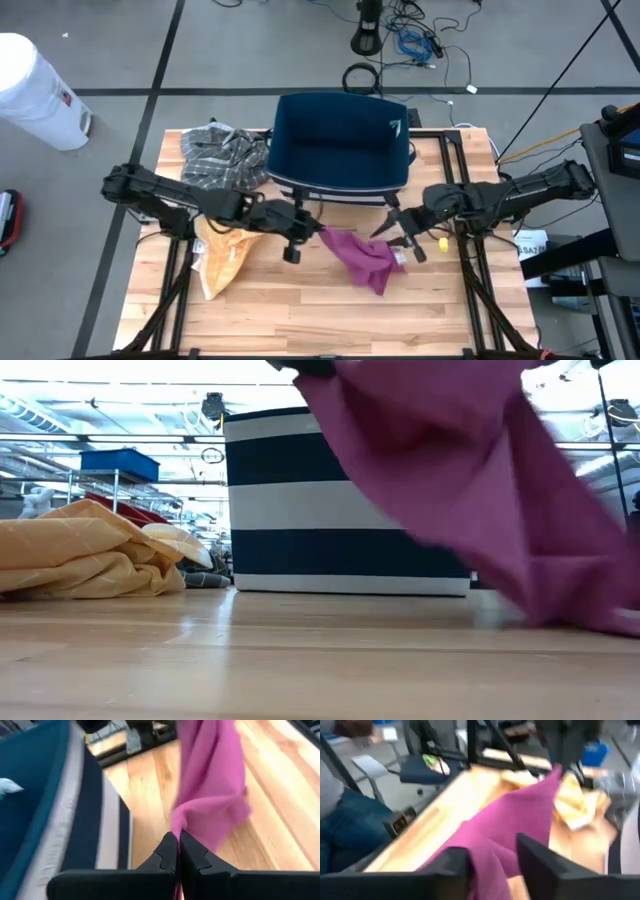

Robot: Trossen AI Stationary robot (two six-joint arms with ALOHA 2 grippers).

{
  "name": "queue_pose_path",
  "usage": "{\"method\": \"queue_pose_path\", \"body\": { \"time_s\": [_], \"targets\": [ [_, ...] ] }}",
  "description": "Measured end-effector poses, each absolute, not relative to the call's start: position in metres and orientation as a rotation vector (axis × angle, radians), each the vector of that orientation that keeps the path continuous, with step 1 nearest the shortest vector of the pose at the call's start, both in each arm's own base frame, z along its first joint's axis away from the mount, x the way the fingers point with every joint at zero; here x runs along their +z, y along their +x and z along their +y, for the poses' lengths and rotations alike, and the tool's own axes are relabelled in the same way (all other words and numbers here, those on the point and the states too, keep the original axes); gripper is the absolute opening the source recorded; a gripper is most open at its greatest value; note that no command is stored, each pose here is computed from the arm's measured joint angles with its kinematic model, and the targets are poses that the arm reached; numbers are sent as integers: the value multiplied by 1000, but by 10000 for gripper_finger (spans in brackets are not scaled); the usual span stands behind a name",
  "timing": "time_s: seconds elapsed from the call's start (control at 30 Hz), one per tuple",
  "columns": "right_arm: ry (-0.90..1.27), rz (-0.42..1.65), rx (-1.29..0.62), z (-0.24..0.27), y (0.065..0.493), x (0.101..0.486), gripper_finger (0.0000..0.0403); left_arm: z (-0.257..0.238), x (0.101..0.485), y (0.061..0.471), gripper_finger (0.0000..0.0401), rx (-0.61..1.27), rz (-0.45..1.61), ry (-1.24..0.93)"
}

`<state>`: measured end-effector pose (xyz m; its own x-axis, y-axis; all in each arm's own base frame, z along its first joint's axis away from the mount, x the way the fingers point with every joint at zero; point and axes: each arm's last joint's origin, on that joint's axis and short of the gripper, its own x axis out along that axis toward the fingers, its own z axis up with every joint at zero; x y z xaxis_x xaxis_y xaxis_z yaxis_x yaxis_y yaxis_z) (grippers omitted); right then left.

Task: Fold towel
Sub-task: Fold the purple towel

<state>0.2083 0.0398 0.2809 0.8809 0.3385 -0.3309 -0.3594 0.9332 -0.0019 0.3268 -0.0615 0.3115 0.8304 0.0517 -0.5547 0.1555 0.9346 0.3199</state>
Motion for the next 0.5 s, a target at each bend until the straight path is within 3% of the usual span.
{"method": "queue_pose_path", "body": {
  "time_s": [0.1, 0.2, 0.5],
  "targets": [
    [-54, 367, 245, 35, 212, 276, 231, -64, 299, 336, 2, -62, 623, 371],
    [-74, 366, 180, 33, 212, 277, 274, -63, 295, 338, 2, -44, 633, 375],
    [-102, 479, 3, 25, 197, 272, 262, -60, 290, 332, 2, 46, 718, 367]
  ]
}}
